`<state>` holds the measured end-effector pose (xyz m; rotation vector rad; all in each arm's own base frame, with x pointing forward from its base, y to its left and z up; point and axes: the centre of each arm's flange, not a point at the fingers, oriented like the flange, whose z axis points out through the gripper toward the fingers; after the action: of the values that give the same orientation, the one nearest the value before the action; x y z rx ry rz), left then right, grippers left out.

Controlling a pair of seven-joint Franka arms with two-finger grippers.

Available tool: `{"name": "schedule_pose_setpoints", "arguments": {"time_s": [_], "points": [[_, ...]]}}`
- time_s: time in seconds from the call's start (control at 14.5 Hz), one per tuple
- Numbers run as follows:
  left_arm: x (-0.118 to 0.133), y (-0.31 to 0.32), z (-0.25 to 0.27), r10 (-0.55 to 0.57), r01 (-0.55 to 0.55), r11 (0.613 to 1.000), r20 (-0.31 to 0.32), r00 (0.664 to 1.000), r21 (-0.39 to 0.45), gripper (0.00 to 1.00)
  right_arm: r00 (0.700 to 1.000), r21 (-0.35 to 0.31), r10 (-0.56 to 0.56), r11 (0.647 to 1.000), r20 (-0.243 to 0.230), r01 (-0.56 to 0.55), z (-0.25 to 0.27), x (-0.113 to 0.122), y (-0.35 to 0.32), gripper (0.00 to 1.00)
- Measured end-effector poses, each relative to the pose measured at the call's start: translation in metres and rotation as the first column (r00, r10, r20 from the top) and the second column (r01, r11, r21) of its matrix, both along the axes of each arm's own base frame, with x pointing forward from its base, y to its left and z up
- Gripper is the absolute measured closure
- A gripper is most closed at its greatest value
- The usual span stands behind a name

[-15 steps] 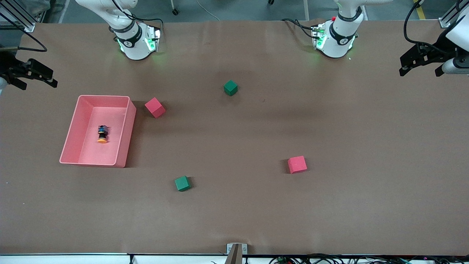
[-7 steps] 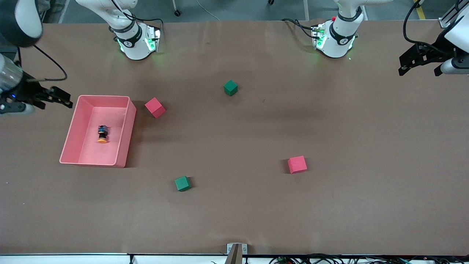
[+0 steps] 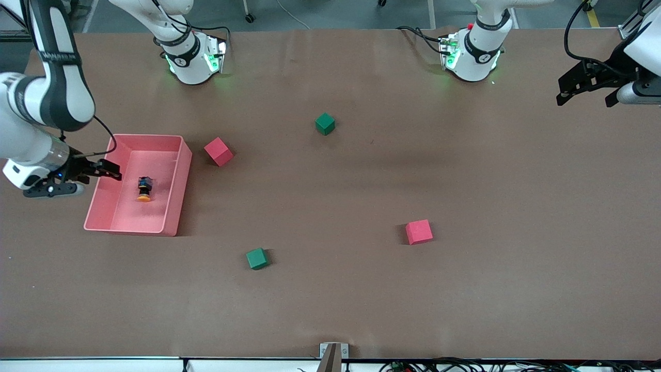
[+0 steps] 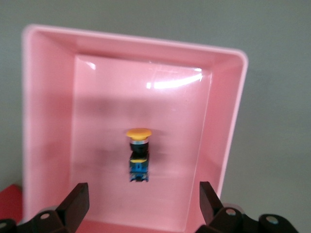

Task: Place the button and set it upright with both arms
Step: 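Close the right gripper around the yellow button's blue base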

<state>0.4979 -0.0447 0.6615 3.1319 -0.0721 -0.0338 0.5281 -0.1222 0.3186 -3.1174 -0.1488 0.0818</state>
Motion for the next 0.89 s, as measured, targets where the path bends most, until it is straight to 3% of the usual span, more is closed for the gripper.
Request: {"name": "schedule_pose_setpoints", "arguments": {"time_s": [0.28,0.89], "points": [[0.000,0.000,0.000,0.000,0.000,1.000,0.001,1.000,0.000,0.00,0.999,0.004,0.037,0.999,-0.022,-0.037,-0.064,-0.005,0.002,0.00],[0.000,0.000,0.000,0.001,-0.001,1.000,0.000,1.000,0.000,0.00,0.997,-0.018,0.076,0.997,0.030,-0.075,-0.152,-0.012,0.003,0.03]]}}
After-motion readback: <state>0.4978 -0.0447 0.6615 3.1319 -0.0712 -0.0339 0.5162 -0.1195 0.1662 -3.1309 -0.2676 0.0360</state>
